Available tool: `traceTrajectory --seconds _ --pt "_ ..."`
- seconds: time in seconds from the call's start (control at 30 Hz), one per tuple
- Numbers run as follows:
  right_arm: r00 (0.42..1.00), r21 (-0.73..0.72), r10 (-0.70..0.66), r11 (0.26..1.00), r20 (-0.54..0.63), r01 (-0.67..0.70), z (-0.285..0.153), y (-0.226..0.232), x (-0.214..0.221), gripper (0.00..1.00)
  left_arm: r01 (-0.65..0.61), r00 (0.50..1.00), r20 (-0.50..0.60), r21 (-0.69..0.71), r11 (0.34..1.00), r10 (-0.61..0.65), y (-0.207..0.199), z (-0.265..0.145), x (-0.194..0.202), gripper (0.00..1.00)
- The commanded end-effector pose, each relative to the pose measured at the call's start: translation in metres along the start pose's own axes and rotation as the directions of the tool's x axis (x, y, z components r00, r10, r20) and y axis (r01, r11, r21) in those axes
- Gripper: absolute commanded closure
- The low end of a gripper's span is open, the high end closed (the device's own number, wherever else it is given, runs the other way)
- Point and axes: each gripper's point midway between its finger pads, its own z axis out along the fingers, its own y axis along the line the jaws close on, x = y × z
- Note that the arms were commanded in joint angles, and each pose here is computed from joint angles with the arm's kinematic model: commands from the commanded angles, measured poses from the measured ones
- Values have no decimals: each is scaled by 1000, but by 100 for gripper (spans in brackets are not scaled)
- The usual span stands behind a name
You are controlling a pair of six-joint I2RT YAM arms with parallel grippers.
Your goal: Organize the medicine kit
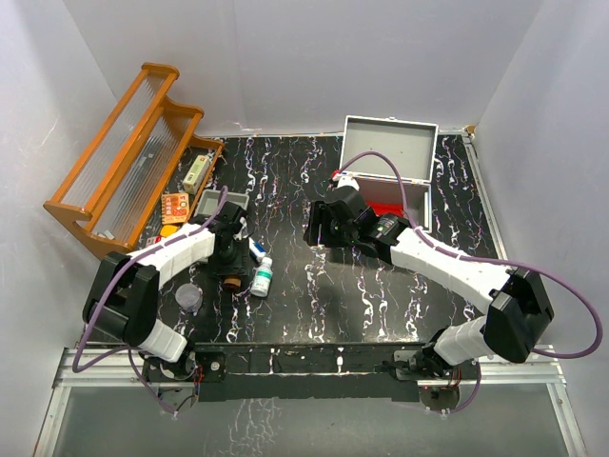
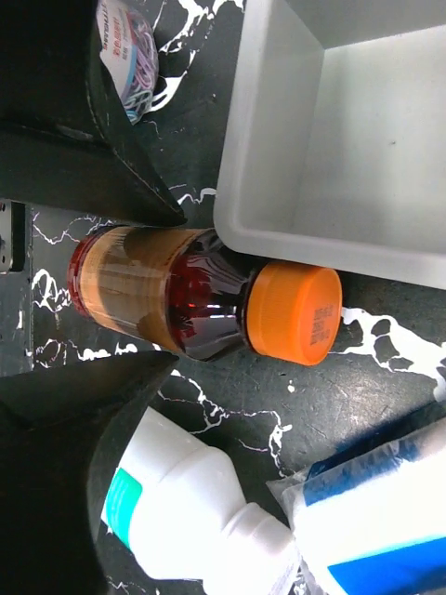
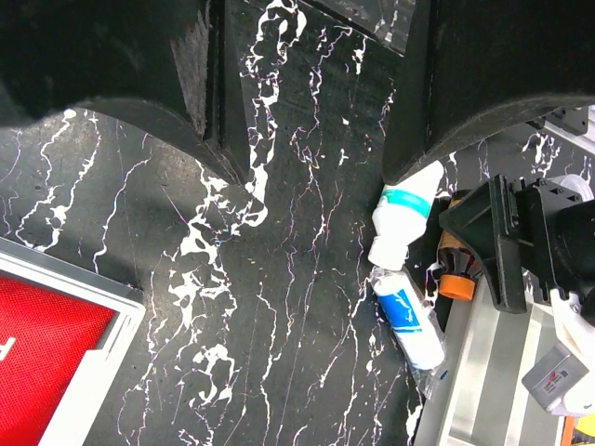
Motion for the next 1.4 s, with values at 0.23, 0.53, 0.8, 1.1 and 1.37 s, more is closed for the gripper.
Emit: traceTrajectory --seconds 0.23,0.53,0.8,1.1,1.37 --pt "998 -19 33 999 52 -32 -1 7 -9 44 -26 999 30 47 999 24 -8 -3 -6 67" --pt "995 -12 52 999 87 -51 -7 5 -15 45 -94 977 205 166 982 59 -23 -72 -37 75" --pt "995 -27 70 997 72 -68 -3 8 -11 45 -100 929 352 -53 994 112 11 -92 -85 76" --pt "994 -46 89 995 65 -86 -3 9 -4 46 -53 958 276 -79 995 73 22 -45 -120 78" --pt "994 -54 92 995 55 -89 -4 10 -1 46 -65 980 184 -26 998 69 18 -12 -111 74"
